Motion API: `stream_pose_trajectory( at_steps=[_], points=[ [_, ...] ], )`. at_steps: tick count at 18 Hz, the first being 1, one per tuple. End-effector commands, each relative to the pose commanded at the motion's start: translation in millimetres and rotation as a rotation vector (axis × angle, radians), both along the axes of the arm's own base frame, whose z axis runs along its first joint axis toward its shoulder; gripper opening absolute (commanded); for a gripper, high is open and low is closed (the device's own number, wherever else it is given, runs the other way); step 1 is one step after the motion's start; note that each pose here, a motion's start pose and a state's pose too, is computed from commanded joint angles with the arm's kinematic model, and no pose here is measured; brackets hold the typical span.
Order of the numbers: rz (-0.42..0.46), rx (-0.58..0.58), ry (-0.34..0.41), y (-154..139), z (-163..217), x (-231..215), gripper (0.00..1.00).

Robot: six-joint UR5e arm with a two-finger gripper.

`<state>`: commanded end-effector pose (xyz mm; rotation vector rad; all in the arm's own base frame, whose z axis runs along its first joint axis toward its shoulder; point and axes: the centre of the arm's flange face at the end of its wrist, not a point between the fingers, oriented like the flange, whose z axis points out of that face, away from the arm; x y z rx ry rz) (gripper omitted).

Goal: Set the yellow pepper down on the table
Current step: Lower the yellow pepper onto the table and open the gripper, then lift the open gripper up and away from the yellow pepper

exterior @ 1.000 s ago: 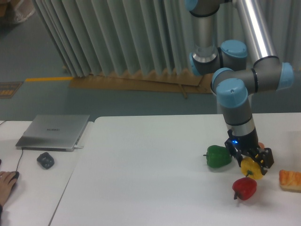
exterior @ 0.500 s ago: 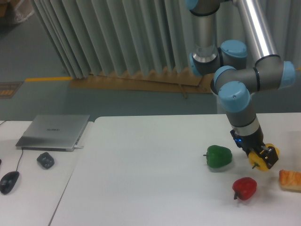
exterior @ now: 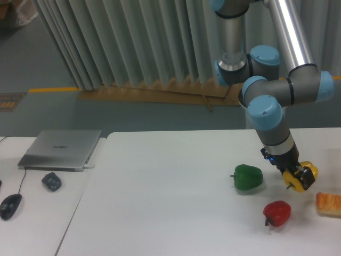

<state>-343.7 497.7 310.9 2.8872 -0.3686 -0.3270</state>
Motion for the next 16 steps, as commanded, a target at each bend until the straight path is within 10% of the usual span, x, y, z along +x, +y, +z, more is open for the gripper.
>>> stream_pose_trajectory(
  at_steps=[7, 16],
  points=[
    [-0.038, -0.009, -0.006, -0.2, 0.9, 0.2, 1.00],
    [-0.047, -0.008, -0.005, -0.2, 3.5, 1.5, 1.00]
  ],
)
